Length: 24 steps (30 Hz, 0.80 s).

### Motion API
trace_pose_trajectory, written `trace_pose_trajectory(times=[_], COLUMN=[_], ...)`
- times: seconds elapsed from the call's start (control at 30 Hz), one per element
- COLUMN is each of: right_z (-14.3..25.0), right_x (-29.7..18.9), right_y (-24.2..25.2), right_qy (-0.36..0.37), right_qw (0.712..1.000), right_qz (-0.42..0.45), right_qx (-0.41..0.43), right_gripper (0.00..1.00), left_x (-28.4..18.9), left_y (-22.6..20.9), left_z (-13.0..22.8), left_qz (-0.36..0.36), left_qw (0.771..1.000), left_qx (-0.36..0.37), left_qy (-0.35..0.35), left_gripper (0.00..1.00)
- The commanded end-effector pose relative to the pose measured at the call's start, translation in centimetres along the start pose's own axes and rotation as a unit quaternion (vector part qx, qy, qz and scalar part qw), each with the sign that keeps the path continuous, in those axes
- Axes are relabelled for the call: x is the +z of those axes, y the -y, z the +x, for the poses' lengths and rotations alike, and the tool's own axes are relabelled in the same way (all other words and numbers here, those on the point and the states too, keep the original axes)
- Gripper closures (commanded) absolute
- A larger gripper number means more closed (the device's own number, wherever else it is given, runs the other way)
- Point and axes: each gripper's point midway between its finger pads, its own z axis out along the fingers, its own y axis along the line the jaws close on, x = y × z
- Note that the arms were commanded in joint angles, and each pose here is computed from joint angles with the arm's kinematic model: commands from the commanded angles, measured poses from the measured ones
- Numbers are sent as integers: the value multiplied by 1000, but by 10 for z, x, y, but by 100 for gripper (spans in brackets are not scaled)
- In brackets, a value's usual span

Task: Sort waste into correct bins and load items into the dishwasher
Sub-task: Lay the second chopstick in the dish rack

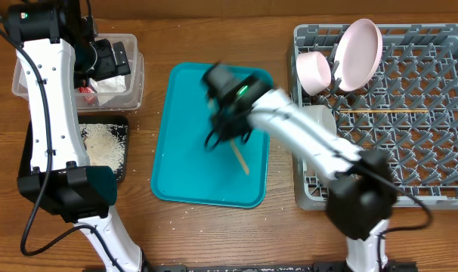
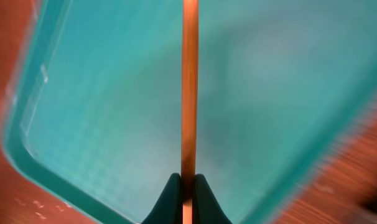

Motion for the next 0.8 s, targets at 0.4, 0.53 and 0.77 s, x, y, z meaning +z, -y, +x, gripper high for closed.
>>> trace_pose_trajectory(times=[0.4, 0.53, 0.77], right_z=[68, 72, 57], right_x=[-122, -121, -186], right_y=[373, 383, 342], right_qy=[111, 110, 153], right_qw=[785, 804, 843], right_qz=[155, 161, 118], right_qx=[590, 562, 502], right_gripper=[96, 18, 12], left_x=[-13, -13, -13], left_y=[1, 1, 1], left_z=[-1, -1, -1], left_qz=[5, 5, 5], left_qw=[1000, 1000, 1000], left_qx=[-7, -7, -7], left_qy=[17, 17, 17], left_gripper=[0, 0, 0])
